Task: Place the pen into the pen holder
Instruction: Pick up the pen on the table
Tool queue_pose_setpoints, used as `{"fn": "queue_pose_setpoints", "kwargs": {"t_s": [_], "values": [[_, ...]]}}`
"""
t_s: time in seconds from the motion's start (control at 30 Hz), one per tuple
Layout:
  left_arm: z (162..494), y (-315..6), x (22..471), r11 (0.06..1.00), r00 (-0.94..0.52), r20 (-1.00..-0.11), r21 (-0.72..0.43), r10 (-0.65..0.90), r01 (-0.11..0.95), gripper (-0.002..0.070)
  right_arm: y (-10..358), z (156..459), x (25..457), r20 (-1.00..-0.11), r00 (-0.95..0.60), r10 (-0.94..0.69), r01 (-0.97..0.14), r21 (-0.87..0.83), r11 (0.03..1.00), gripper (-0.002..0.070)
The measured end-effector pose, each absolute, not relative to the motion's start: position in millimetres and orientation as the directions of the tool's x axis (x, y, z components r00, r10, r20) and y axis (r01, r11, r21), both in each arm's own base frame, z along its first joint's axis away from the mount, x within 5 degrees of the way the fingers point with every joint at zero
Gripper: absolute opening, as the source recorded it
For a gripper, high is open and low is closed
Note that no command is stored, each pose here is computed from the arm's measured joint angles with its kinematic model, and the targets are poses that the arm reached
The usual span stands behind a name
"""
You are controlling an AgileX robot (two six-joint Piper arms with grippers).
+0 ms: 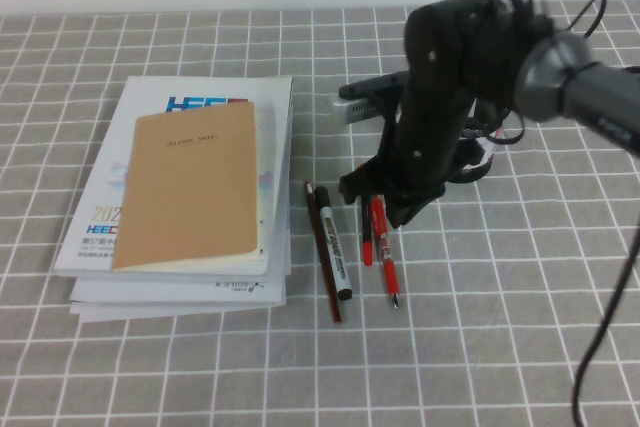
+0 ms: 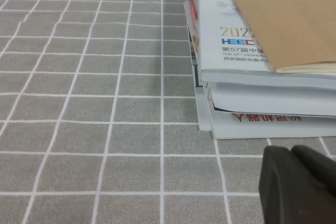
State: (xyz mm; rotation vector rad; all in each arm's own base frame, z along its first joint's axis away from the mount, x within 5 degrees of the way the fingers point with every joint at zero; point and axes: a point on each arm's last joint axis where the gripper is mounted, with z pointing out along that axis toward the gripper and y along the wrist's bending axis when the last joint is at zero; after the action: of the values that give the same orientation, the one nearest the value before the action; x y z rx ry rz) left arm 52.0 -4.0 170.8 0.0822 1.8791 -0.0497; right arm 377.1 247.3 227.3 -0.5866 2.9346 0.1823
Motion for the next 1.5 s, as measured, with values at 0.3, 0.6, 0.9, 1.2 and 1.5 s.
{"fn": "queue_pose_setpoints", "kwargs": {"t_s": [0.3, 0.6, 0.9, 1.2, 1.5], "values": [[171, -4, 52, 0.997, -0.303, -0.952, 0.007, 0.032, 0.082, -0.0005, 250, 212, 383, -0.138, -0.935, -0.326, -0.336, 0.059, 0.94, 0.0139], [171, -4, 52, 0.997, -0.303, -0.952, 0.007, 0.032, 0.082, -0.0005, 257, 213, 379, -0.153, -0.932, -0.33, -0.338, 0.029, 0.941, 0.0269], [171, -4, 52, 0.997, -0.303, -0.952, 0.007, 0.032, 0.082, -0.0005, 265, 192, 380, -0.123, -0.931, -0.343, -0.348, 0.024, 0.937, 0.0265], [171, -4, 52, 0.997, -0.303, -0.952, 0.007, 0.032, 0.082, -0.0005, 267, 185, 382, -0.119, -0.933, -0.34, -0.346, 0.031, 0.938, 0.0057], [171, -4, 52, 0.997, -0.303, -0.952, 0.007, 0.032, 0.082, -0.0005, 269, 216, 377, -0.226, -0.914, -0.338, -0.359, 0.06, 0.931, 0.0053]]}}
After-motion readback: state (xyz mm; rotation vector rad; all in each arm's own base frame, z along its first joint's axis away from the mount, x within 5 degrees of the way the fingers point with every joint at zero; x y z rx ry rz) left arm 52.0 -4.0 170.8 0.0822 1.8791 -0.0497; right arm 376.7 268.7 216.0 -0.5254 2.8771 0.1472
